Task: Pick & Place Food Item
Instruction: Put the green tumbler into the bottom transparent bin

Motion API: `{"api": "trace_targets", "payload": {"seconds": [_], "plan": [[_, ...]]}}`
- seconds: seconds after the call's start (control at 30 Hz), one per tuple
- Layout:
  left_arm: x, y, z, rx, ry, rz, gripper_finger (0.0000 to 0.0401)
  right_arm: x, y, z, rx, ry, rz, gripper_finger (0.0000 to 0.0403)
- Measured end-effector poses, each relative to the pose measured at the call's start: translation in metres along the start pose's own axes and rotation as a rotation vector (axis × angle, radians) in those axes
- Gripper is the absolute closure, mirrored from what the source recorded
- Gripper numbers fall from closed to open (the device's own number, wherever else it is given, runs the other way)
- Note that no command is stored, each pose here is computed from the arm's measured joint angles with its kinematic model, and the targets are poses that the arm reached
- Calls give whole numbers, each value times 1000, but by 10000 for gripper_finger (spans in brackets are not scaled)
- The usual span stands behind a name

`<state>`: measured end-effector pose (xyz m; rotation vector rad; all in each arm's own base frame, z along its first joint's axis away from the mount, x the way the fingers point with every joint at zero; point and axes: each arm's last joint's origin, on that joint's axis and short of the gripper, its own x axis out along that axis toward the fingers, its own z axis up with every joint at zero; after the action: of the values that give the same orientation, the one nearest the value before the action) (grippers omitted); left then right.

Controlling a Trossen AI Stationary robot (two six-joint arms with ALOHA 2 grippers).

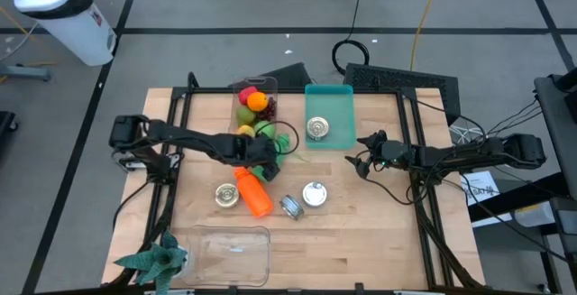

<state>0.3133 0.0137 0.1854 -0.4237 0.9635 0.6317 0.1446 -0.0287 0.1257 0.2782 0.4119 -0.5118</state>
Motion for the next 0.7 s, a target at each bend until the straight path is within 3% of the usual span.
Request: {"api": "trace_targets", "payload": {"seconds": [0.27, 0.53, 0.7], "plan": [[20, -4, -7, -1, 72, 0, 36, 0, 0, 0, 0, 0, 0, 9], [21, -4, -8, 77, 78, -2, 39, 0, 0, 0, 0, 0, 0, 9], [20, -4, -7, 83, 75, -6, 96, 0, 0, 0, 0, 0, 0, 9]]}}
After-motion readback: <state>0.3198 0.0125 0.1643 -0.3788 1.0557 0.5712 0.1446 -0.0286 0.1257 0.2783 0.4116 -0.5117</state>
